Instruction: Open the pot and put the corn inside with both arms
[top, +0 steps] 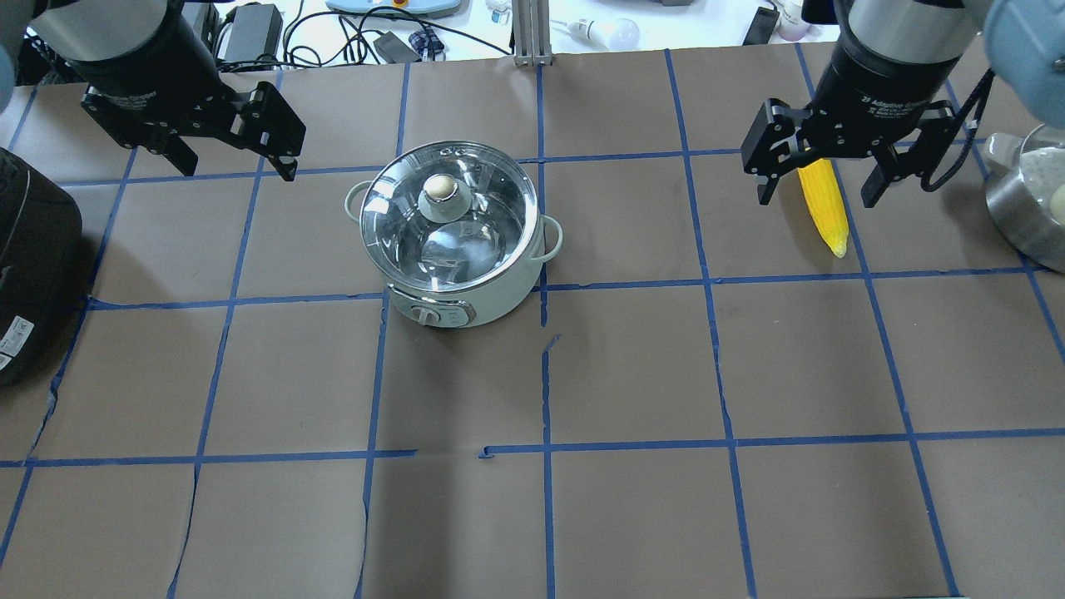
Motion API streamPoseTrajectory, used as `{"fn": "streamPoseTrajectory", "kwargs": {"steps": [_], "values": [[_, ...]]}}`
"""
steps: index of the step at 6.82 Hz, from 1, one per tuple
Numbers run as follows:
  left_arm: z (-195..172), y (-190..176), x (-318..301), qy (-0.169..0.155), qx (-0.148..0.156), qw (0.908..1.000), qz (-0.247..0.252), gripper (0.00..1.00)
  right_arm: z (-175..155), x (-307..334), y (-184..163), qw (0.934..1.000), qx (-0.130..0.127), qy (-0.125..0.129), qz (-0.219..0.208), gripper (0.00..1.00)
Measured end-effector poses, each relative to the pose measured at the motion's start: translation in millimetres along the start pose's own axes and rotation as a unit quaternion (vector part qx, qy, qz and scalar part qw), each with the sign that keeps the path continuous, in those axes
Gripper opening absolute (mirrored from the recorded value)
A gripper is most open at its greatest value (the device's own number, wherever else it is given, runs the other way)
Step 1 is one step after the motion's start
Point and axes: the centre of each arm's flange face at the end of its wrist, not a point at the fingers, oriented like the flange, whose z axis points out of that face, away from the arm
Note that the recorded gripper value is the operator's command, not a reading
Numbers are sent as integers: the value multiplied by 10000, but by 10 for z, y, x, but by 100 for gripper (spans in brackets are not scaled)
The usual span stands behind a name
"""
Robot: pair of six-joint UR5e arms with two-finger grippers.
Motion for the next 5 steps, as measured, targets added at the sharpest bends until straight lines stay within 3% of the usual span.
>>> {"fn": "streamPoseTrajectory", "kwargs": {"steps": [5], "values": [[4, -2, 5, 4, -1, 10000, -5, 100, -3, 6, -10, 10000, 31, 13, -5, 100]]}}
